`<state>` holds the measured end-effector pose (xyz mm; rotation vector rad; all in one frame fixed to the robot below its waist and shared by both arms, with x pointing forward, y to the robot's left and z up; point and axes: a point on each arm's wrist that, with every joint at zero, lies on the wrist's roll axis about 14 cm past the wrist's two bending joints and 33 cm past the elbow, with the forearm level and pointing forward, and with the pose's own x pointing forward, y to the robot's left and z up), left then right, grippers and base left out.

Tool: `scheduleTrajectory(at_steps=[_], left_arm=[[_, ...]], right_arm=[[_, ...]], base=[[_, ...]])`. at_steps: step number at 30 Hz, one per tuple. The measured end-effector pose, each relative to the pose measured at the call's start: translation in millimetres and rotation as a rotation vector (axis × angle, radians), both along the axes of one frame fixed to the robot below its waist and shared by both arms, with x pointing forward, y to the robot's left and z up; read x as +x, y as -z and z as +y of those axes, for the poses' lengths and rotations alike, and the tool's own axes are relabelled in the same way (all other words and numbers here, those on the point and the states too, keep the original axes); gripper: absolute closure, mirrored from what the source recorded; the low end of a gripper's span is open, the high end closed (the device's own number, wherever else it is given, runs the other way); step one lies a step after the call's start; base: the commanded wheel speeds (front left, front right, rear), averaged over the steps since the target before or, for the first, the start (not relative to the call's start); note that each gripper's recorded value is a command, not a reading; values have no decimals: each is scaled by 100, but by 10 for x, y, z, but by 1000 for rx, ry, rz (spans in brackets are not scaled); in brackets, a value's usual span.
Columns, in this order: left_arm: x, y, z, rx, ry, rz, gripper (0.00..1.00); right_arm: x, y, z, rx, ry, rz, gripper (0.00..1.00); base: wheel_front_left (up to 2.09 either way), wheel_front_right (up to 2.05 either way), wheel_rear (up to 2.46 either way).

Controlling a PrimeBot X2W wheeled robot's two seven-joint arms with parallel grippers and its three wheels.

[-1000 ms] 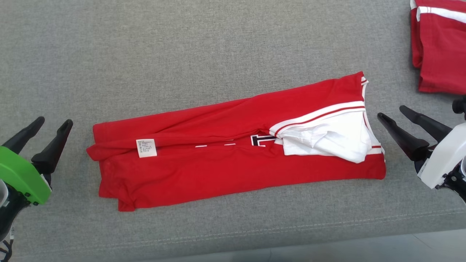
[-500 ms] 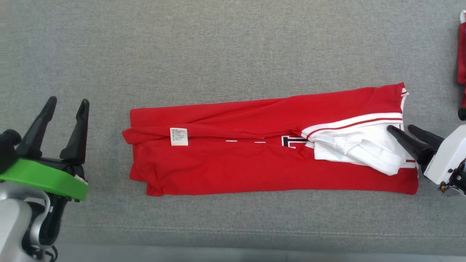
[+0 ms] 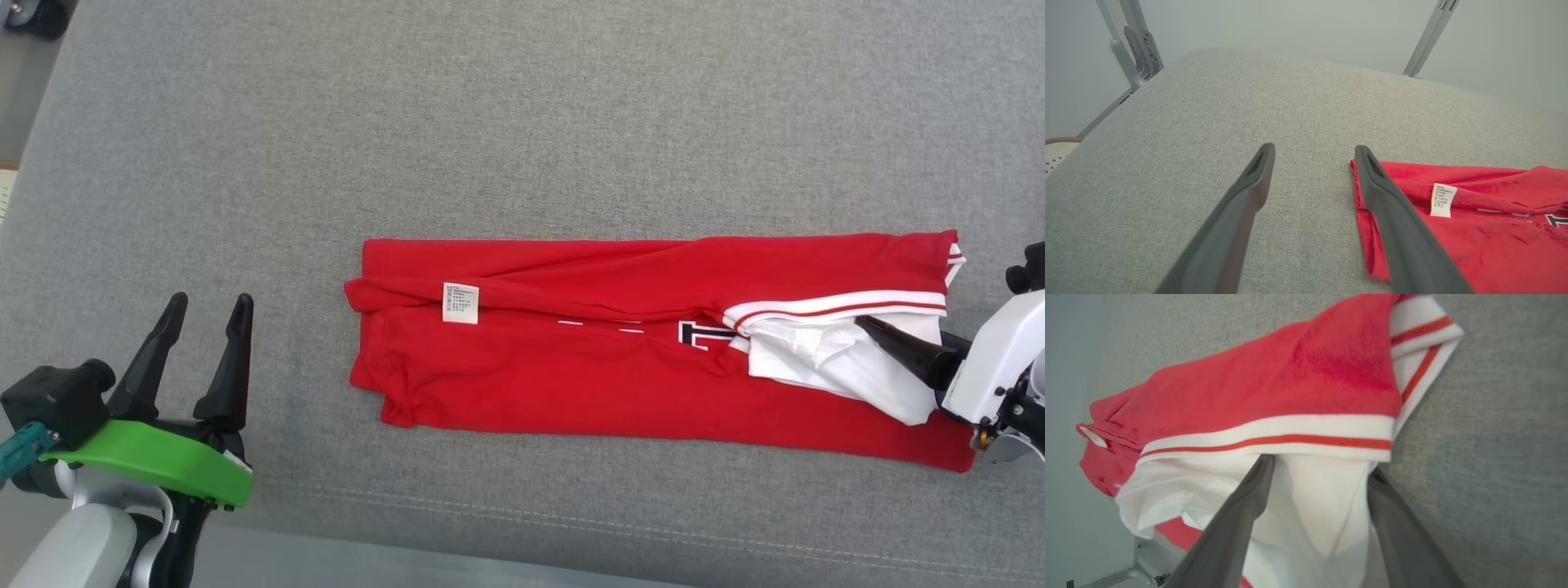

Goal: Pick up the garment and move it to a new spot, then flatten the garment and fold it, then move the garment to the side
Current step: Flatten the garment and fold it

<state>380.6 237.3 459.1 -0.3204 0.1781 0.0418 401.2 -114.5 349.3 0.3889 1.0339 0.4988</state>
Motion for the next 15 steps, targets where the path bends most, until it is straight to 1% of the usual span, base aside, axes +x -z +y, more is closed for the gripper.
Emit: scheduleTrajectory(at_steps=[1,2,3,8,11,15], left_arm=[[-30,0,1,-4,-6,1,0],[-56,-3,7,-7,-11,1,0],[-80,-11,14,-9,-17,-1,0],[-186,-67,106,-11,-59,-17,0],[-229,-77,144,-11,-74,-19,0],[-232,-116,174,-15,-88,-33,0]], right_arm=[[-1,-8,37,11,1,5,64],[-5,-16,78,20,-6,6,96],[-9,-30,120,28,-17,8,100],[-7,-85,253,61,-37,15,100],[115,-142,181,77,18,9,100],[258,-177,-95,43,92,-11,100]], base=[[0,0,0],[0,0,0],[0,0,0],[0,0,0],[0,0,0],[0,0,0]])
